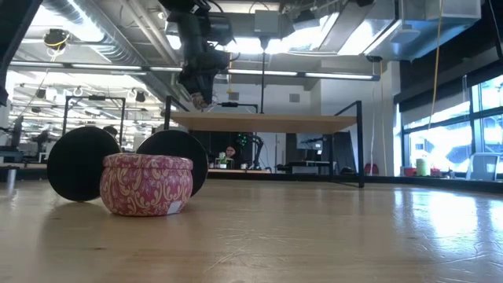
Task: Pick & Place candle stick holders
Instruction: Put the red scented candle on the shelf
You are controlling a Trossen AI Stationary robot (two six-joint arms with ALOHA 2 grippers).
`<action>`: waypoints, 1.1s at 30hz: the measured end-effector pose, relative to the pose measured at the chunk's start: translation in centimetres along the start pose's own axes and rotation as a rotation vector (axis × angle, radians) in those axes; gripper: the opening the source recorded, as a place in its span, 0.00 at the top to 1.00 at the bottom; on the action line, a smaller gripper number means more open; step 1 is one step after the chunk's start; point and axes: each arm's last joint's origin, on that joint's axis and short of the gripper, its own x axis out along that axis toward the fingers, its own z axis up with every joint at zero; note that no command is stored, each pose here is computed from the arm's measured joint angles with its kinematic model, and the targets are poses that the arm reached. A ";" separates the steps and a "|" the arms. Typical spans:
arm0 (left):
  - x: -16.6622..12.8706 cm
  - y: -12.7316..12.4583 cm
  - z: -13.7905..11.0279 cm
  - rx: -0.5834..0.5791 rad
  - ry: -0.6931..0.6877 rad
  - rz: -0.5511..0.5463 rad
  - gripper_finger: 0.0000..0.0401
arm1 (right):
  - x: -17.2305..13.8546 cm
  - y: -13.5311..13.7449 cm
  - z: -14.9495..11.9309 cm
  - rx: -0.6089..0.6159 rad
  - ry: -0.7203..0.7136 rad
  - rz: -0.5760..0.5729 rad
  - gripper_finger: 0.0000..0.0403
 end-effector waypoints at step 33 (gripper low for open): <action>0.4 -0.1 -0.1 0.019 0.010 0.000 0.22 | 0.0 0.0 0.0 0.016 -0.004 -0.004 1.00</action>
